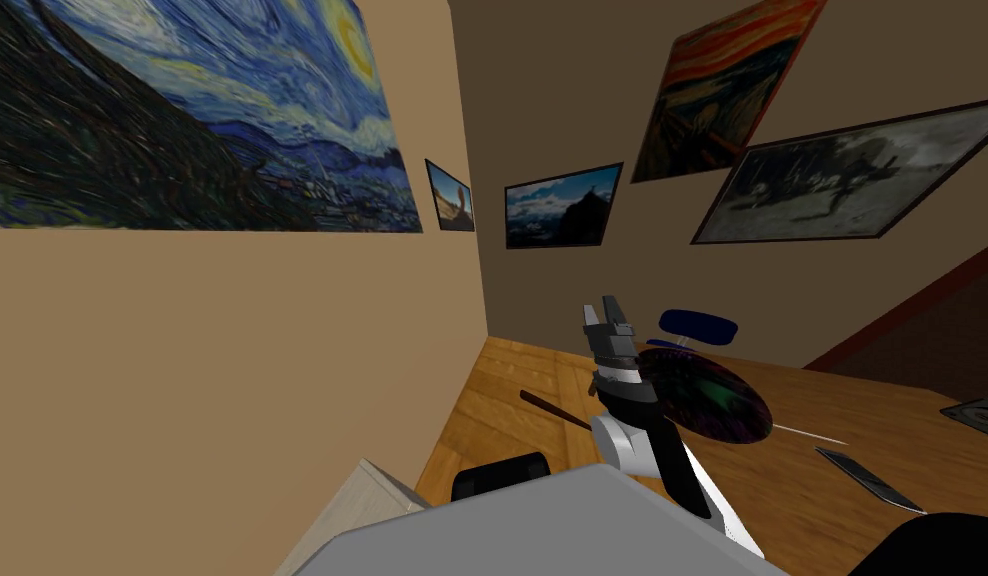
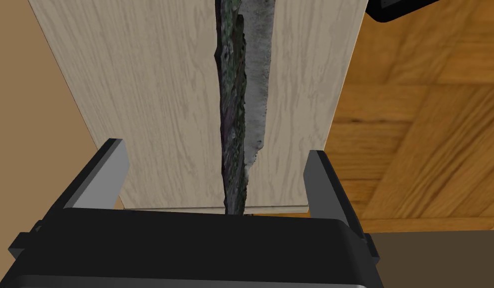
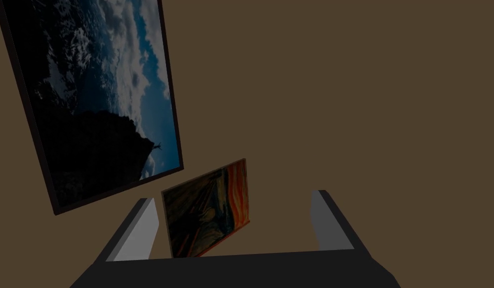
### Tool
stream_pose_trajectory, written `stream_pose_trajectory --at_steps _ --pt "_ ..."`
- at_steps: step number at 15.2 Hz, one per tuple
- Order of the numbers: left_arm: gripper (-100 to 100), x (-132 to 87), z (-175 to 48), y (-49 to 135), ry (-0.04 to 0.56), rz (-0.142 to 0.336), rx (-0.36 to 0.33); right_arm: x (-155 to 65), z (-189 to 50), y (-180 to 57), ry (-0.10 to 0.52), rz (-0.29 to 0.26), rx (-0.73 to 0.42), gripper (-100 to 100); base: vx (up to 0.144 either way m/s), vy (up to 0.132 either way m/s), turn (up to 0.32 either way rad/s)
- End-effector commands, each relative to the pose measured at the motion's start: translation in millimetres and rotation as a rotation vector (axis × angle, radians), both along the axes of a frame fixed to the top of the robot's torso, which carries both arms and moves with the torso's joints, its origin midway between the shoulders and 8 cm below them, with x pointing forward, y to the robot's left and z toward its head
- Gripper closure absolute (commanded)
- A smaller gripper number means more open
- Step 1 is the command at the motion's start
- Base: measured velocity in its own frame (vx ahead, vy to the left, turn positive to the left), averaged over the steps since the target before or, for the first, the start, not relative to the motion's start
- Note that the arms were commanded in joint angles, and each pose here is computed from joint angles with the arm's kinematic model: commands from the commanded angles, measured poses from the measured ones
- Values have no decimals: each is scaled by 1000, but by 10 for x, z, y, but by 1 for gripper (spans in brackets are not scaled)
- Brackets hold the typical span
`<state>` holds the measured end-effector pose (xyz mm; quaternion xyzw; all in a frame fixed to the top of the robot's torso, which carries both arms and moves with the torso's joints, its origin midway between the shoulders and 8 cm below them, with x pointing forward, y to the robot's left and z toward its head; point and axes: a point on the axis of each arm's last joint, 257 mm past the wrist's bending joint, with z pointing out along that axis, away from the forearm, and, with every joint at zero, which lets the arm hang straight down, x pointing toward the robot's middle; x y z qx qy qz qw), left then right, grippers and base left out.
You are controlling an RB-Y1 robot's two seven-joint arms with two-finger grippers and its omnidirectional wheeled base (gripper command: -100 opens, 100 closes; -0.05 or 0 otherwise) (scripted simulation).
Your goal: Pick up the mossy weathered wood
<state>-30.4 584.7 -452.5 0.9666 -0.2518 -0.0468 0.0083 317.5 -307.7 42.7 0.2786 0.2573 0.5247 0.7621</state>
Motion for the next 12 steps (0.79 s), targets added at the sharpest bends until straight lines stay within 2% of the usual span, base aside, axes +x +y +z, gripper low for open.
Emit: stream_pose_trajectory --at_steps 1,3,4,5,9,10,11,12 --pt "-100 -3 -109 -34 -3 0 2 0 0 0 0 0 0 0 -9 29 -7" --pt "-100 -3 -207 -72 -3 0 2 0 0 0 0 0 0 0 -16 26 -6" --pt "-100 -9 -148 -61 -2 1 1 0 0 0 0 0 0 0 -9 4 -24" --pt "100 -8 -158 -62 -3 1 2 0 0 0 0 0 0 0 0 0 0" --pt "100 -16 -164 -81 -1 1 -3 0 0 0 0 0 0 0 0 -1 0" --pt "100 -3 -10 0 -1 0 2 0 0 0 0 0 0 0 7 -17 23" --pt "100 -3 39 16 -1 -1 2 0 0 0 0 0 0 0 14 -28 25" --pt "100 7 -44 -29 -2 0 1 0 0 0 0 0 0 0 9 -15 10"
